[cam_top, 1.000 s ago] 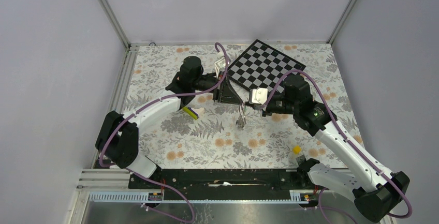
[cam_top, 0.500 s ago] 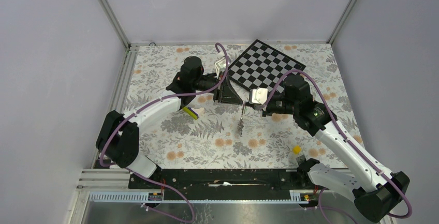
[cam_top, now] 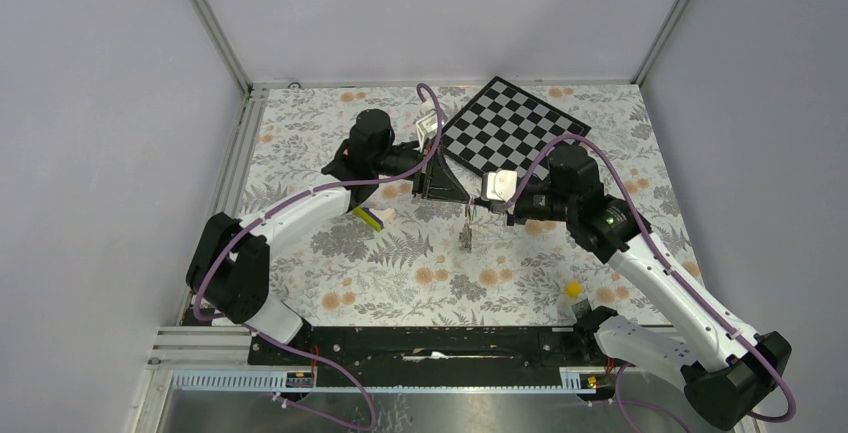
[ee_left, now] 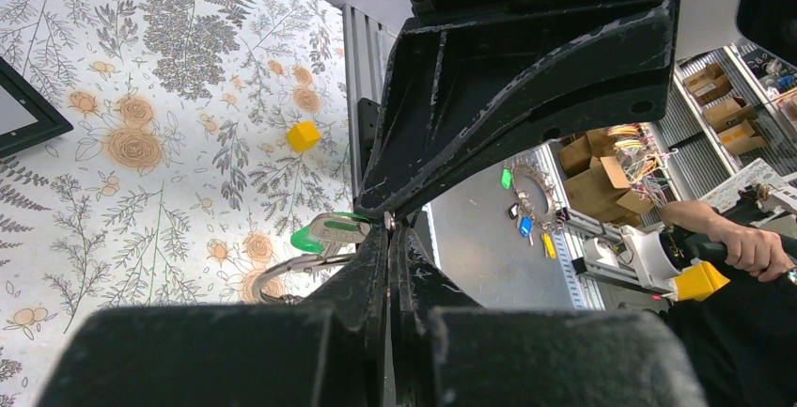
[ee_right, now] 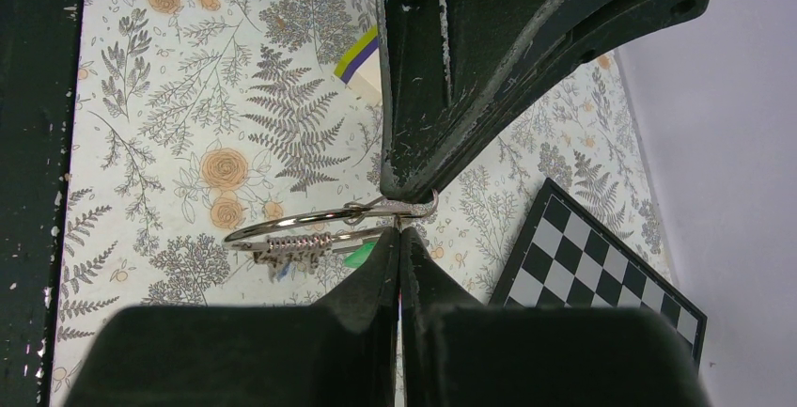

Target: Put the keys on the keyring

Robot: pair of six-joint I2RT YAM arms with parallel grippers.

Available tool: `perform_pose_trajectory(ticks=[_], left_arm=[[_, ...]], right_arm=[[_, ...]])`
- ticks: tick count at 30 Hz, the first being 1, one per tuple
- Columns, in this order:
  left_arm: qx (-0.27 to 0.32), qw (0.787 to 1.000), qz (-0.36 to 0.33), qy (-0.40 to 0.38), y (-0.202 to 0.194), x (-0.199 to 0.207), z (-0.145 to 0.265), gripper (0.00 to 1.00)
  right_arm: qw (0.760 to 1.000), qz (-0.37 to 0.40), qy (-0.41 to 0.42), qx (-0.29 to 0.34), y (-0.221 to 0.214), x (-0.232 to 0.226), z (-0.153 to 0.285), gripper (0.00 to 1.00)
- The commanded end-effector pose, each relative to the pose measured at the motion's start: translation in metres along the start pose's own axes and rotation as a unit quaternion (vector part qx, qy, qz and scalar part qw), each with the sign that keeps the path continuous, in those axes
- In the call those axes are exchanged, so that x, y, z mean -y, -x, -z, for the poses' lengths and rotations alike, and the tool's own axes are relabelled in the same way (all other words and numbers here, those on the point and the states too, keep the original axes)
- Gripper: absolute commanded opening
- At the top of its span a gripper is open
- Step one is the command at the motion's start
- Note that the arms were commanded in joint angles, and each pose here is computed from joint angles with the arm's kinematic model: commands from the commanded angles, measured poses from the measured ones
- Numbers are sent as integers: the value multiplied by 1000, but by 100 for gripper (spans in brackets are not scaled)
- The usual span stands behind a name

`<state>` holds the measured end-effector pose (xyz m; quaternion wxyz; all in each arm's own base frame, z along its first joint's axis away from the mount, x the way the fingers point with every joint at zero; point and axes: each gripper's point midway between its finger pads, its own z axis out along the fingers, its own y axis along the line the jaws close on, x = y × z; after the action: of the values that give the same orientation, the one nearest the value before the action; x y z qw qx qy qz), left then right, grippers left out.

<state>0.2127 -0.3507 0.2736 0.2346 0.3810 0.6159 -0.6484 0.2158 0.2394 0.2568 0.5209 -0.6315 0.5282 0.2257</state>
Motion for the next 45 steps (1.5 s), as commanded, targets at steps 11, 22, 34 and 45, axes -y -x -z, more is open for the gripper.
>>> perform_pose_trajectory(ticks=[11,22,34,45], left_arm=[[15,999,-30,7,12,0,-4,0],[18,999,-32,4,15,5,-3,0],[16,999,-16,39,14,-8,-3,0],[9,999,-9,29,10,-8,-5,0]], right_arm=[[999,25,-13,36,23,8,5,0],[999,24,-10,31,18,7,3,0],[999,27,-11,29,17,7,3,0],[999,21,-20,22,13,11,1,0]])
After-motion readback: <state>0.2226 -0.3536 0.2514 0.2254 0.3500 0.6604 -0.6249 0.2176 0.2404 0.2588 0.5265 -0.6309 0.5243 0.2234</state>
